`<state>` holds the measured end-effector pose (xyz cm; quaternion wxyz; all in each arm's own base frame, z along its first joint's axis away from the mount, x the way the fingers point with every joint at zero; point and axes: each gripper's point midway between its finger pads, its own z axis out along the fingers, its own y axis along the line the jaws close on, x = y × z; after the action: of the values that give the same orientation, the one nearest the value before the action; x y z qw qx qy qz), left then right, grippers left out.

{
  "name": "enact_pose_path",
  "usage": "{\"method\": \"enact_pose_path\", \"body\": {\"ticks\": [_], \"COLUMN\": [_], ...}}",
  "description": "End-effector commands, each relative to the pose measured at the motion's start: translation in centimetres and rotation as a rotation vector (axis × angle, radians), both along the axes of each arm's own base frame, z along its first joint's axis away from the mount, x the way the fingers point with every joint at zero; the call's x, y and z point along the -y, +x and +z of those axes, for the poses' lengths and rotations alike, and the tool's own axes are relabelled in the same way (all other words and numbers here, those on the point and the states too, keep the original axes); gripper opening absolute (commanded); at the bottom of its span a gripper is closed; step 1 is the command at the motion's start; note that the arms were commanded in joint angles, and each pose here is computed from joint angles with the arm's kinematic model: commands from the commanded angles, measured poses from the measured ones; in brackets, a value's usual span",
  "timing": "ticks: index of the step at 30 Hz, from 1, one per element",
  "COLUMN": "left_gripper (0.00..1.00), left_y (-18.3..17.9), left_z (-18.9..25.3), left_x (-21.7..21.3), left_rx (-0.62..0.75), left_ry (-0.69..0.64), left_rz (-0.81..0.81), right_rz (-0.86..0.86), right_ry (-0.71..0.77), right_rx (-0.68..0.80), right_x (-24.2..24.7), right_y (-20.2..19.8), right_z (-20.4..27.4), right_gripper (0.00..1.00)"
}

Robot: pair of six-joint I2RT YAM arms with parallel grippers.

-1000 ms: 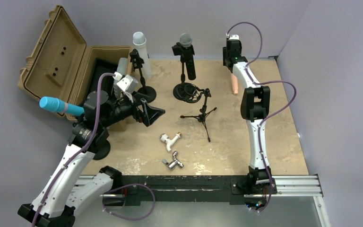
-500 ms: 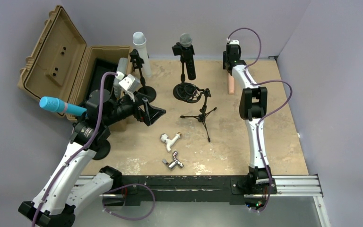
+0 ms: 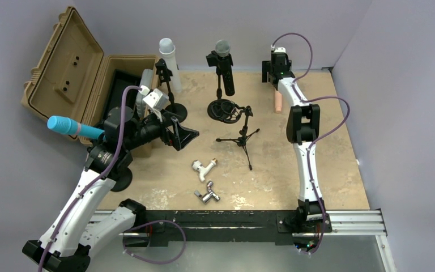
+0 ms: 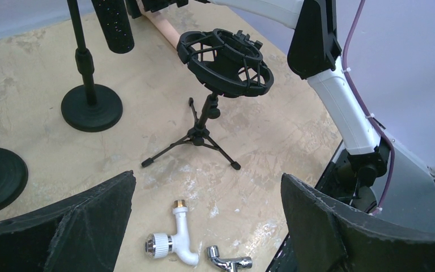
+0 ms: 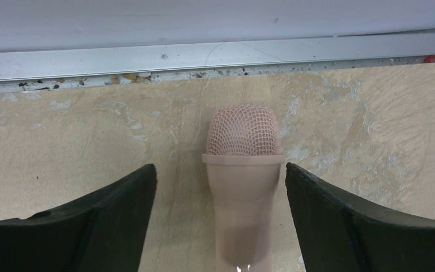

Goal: Remove the microphone from the stand

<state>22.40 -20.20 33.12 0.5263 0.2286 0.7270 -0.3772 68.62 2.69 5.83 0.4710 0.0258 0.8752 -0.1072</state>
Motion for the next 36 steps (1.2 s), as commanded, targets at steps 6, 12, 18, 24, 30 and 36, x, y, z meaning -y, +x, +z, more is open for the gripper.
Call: {"method": "enact_pose_path", "body": {"ticks": [6, 12, 18, 24, 30, 36], "left_gripper": [0.96, 0.96, 0.96, 0.96, 0.96, 0.96], "left_y": [0.1, 0.1, 0.0, -0.2, -0.9, -1.3], "left_z": [1.1, 1.0, 1.0, 1.1, 1.4, 1.9], "left_x": [-0.1, 0.0, 0.0, 0.2, 0.6, 0.1], "left_rx": [0.040, 0.039, 0.038, 0.032, 0.041, 0.076], "left_ry": [-0.006, -0.006, -0.007, -0.018, -0.021, -0.012], "left_rz": [0.005, 0.003, 0.001, -0.012, -0.032, -0.013], "right_rz": [0.009, -0.023, 0.034, 0.081, 0.335, 0.378], "right_ry": [0.015, 0.022, 0.195, 0.488, 0.744, 0.903], "right_rx": [0.161, 0.196, 0.260, 0.337, 0.314, 0.311], "right_x": [-0.9, -0.4, -2.8, -5.4, -10.0, -10.8], "right_y": [1.1, -0.3, -4.3, -13.3, -24.3, -32.8], "right_z": [9.1, 13.4, 18.4, 21.2, 19.6, 17.3], "right_gripper": [0.93, 0.94, 0.95, 0.99, 0.99, 0.96]}}
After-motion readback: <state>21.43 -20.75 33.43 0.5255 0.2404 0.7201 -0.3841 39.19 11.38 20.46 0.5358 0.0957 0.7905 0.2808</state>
